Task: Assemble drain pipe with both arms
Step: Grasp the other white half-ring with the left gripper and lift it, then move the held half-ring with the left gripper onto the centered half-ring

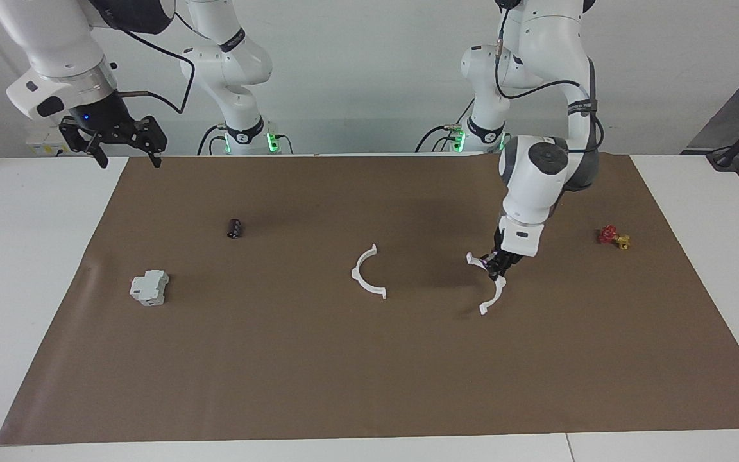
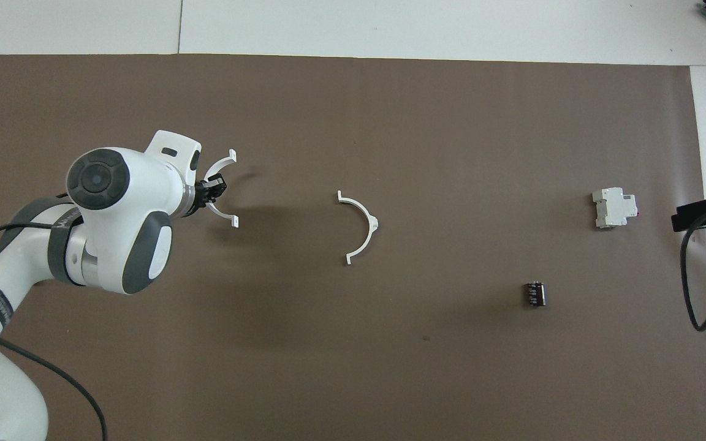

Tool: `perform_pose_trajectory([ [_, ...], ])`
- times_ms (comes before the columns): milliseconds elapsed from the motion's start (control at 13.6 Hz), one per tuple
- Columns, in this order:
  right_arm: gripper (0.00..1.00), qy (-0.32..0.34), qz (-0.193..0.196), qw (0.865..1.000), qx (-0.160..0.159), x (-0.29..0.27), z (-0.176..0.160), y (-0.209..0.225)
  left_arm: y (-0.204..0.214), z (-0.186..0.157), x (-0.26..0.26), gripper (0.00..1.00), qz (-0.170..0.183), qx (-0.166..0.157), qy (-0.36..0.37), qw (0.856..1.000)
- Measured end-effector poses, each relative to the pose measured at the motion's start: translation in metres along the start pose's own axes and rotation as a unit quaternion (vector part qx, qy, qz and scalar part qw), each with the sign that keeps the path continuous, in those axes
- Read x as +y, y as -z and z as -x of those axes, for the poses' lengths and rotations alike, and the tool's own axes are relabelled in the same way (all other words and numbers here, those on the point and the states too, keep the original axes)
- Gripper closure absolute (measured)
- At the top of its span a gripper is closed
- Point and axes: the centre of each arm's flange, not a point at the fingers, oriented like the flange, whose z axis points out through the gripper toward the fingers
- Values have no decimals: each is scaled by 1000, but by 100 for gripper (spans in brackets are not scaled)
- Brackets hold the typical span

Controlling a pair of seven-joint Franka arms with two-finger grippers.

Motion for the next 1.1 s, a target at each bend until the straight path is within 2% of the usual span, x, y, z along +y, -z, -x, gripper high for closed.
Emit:
perform_pose_trajectory([
  [220, 0, -1, -12, 1000, -2, -4, -1, -6, 0, 45, 43, 83, -1, -4, 32, 999],
  [587, 0, -12, -24, 1000, -8, -6, 0, -9, -24, 138, 104, 83, -38, 14, 53, 998],
  [880, 0, -8, -20, 1000, -9, -9, 0, -10, -28, 159, 132, 83, -34, 16, 61, 997],
  [1100, 0, -7, -20, 1000, -9, -10, 0, -10, -35, 162, 134, 83, -38, 16, 59, 997],
])
